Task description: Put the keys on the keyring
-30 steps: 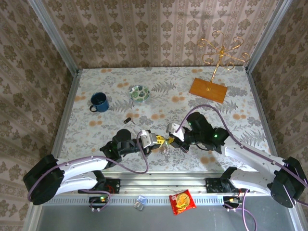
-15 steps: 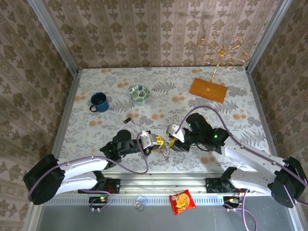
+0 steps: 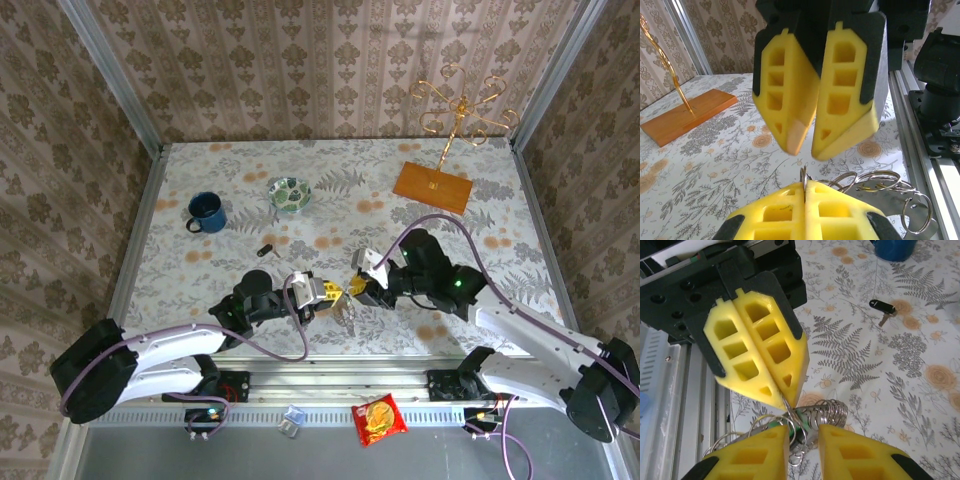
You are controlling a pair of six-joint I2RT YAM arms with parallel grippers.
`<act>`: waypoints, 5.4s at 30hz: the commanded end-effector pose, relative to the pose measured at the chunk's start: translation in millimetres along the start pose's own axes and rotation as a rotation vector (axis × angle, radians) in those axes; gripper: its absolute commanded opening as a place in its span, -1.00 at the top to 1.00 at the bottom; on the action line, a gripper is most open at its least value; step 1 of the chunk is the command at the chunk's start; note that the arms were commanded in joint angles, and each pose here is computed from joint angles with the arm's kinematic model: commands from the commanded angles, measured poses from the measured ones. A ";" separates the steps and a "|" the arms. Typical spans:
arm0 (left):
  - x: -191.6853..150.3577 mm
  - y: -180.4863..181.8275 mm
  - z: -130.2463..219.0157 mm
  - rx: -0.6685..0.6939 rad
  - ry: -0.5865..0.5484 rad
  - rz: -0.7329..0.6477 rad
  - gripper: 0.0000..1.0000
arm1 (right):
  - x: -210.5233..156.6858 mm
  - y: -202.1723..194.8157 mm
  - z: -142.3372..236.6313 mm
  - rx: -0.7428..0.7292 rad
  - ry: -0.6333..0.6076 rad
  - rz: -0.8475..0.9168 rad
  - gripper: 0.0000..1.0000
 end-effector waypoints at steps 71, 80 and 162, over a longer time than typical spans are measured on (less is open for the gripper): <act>-2.3 -3.5 0.0 -0.039 -0.030 0.010 1.00 | 9.8 5.1 -12.1 0.090 0.006 0.026 0.50; -0.7 -3.9 1.6 -0.051 -0.054 0.015 1.00 | 8.6 4.9 -16.0 0.116 0.011 0.022 1.00; 5.0 -4.2 4.1 -0.087 0.016 -0.062 1.00 | 0.0 6.7 -1.4 0.074 0.065 -0.004 0.60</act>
Point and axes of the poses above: each hand's point on the last joint's axis, 136 mm out from that joint toward the fingers, its own z axis back along the fingers, its own y axis along the line the jaws close on, x = y × z, the point moved 10 cm from there along z, back along the fingers, and after that the axes turned 1 degree about z, right-handed, at the moved point
